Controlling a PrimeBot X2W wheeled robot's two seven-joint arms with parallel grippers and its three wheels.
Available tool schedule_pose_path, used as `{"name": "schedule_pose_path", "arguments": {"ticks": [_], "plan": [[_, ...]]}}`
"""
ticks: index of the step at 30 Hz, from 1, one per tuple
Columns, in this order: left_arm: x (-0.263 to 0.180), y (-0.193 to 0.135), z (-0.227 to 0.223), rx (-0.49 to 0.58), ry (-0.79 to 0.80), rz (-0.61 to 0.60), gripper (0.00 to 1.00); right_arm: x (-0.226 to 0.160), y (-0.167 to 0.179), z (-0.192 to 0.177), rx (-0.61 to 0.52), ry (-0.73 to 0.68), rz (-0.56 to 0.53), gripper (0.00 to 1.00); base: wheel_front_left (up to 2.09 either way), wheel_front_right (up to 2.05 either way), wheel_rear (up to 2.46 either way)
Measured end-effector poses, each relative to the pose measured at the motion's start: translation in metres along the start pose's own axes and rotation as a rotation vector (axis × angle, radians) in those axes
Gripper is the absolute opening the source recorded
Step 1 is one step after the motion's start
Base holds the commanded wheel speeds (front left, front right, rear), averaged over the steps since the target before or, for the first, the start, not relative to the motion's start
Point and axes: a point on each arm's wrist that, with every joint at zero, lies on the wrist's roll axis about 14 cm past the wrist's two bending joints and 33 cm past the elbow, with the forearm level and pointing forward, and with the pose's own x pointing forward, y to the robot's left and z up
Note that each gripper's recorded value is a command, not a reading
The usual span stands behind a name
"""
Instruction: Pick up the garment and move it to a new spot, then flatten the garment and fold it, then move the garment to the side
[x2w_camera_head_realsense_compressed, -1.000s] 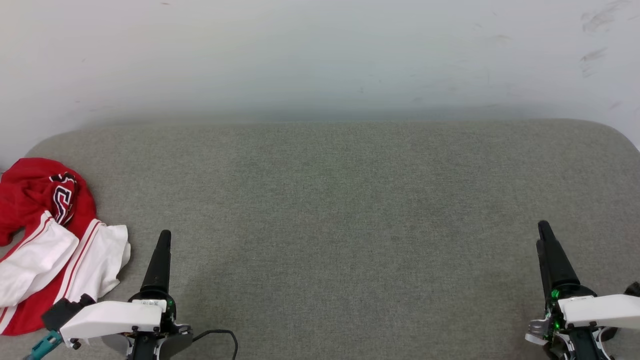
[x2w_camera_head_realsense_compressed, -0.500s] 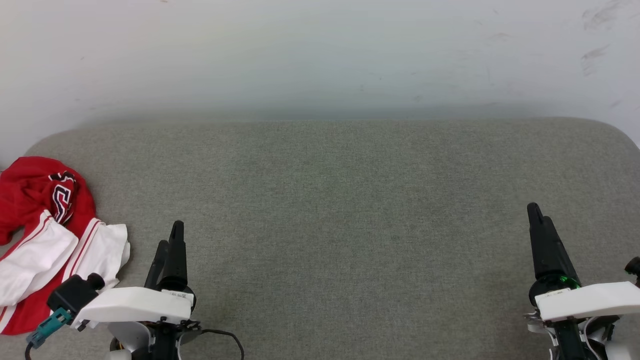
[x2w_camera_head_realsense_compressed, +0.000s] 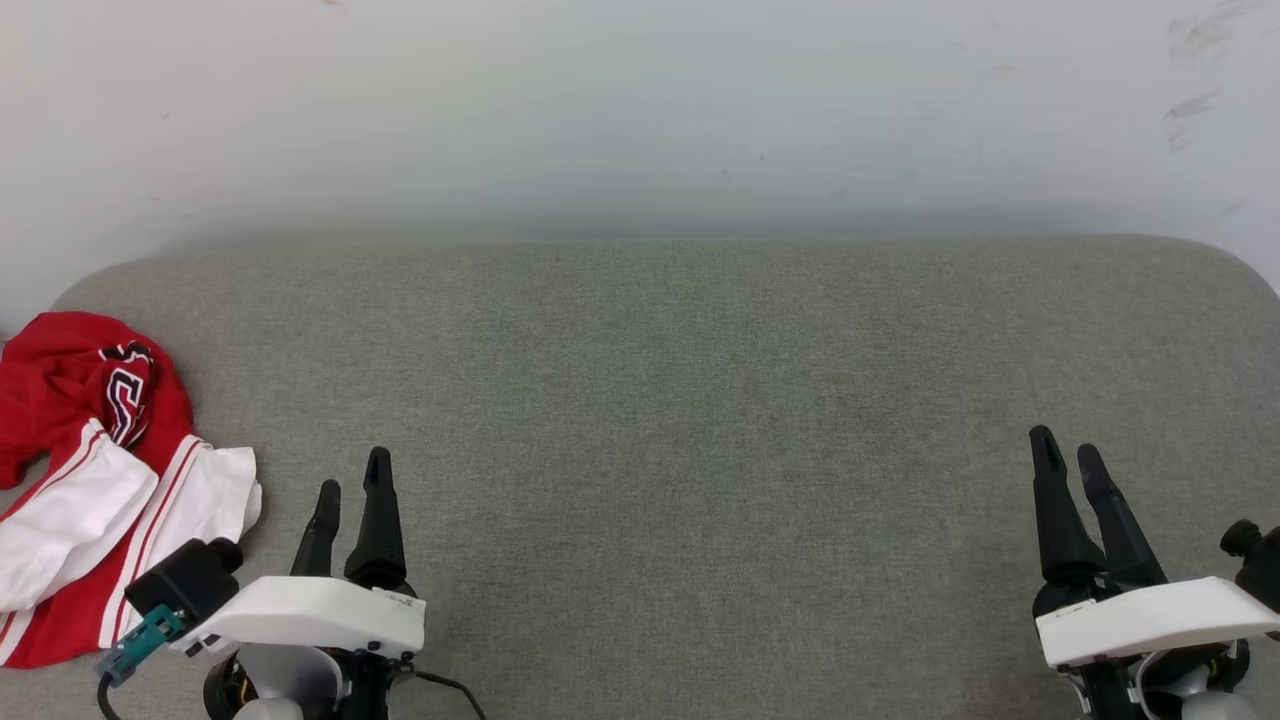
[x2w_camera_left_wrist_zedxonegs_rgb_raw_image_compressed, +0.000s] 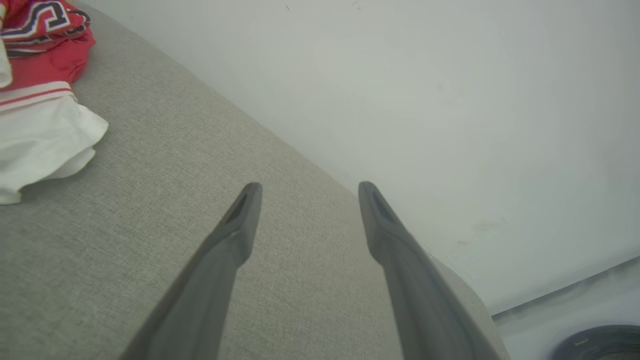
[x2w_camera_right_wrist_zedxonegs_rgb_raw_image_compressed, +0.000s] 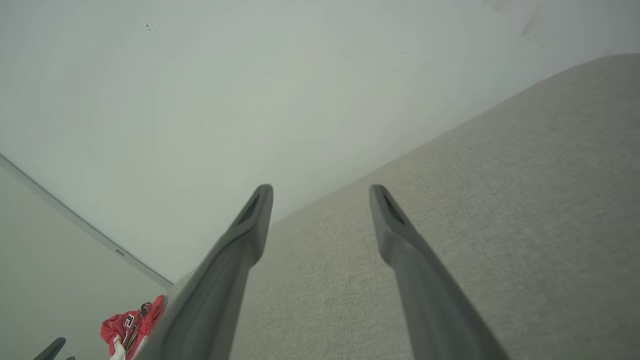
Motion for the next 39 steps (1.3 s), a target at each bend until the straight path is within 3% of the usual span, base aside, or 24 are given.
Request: {"name": "schedule_pose_path", "arguments": {"ticks": [39], "plan": [[-0.008, -0.016, 0.004, 0.450, -0.102, -0.048, 1.00, -0.005, 0.014, -0.003, -0.443, -0.025, 0.077, 1.00, 0.00, 0.00, 0.00]]}}
